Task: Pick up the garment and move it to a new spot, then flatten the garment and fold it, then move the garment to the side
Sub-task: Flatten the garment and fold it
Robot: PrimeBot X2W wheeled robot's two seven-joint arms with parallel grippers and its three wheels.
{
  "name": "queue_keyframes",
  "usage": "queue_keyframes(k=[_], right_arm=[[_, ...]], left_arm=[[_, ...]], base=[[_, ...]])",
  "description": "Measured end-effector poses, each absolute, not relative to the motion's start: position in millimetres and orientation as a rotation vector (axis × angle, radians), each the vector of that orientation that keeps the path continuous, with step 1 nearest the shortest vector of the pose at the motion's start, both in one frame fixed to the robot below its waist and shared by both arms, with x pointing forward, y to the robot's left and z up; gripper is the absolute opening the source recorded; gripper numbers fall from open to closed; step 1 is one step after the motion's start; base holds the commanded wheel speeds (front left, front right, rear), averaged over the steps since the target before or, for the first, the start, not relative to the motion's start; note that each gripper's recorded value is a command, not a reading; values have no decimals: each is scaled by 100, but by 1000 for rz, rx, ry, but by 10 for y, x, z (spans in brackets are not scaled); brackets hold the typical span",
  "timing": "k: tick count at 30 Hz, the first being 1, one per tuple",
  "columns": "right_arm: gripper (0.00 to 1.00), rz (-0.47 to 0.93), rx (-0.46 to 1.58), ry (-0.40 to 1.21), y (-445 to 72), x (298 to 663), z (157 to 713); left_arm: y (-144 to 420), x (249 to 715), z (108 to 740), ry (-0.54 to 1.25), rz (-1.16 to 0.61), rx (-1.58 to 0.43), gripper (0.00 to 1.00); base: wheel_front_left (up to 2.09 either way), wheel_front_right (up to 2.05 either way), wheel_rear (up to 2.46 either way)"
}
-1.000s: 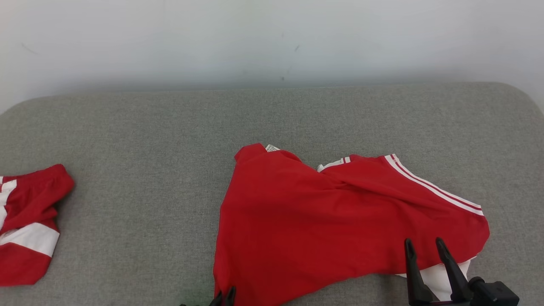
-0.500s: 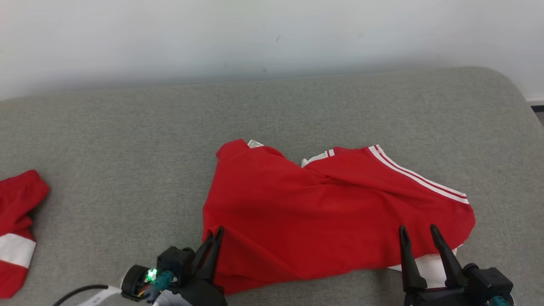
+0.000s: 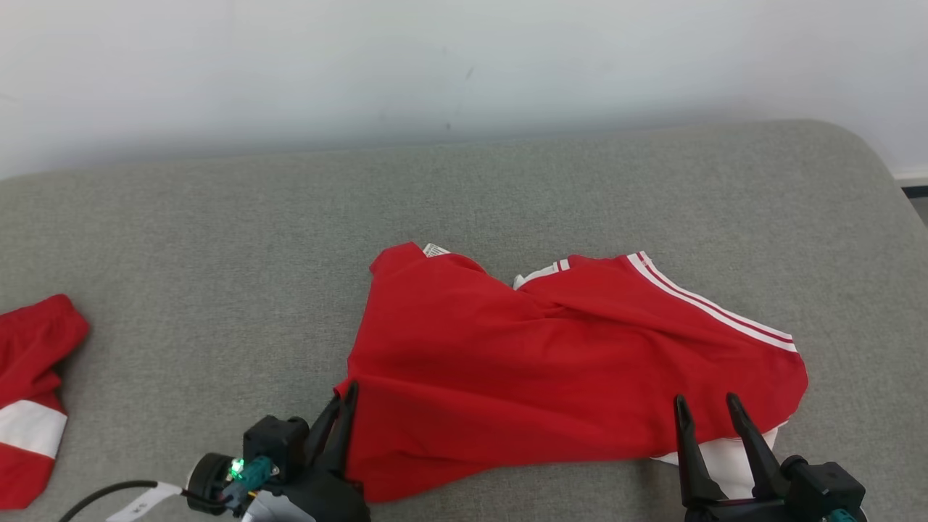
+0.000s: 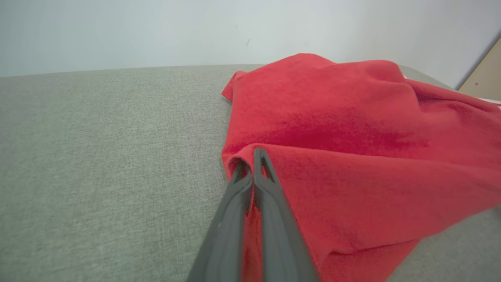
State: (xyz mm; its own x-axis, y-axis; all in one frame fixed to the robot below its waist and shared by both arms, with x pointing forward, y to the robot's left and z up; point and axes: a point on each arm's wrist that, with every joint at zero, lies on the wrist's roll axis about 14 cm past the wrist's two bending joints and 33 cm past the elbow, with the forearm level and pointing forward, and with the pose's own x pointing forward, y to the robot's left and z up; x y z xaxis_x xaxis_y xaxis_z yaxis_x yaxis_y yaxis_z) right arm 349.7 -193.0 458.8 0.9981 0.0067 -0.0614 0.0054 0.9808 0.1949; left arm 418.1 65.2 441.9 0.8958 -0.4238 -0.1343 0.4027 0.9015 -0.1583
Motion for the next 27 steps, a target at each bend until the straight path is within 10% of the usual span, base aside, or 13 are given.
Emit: queue_keyframes(k=[1, 2, 27], right_arm=[[100, 7, 196, 57, -1912, 3505, 4603], [100, 13, 197, 54, -1894, 3509, 4613], [100, -133, 106, 246, -2462, 2958, 4066]], left_arm=[[650, 4164, 4420, 169, -428, -131, 43], [653, 4141, 4414, 172, -426, -133, 100], [870, 3537, 4169, 237, -329, -225, 100]], base=[[0, 0, 0], [0, 0, 0], [0, 0, 0]])
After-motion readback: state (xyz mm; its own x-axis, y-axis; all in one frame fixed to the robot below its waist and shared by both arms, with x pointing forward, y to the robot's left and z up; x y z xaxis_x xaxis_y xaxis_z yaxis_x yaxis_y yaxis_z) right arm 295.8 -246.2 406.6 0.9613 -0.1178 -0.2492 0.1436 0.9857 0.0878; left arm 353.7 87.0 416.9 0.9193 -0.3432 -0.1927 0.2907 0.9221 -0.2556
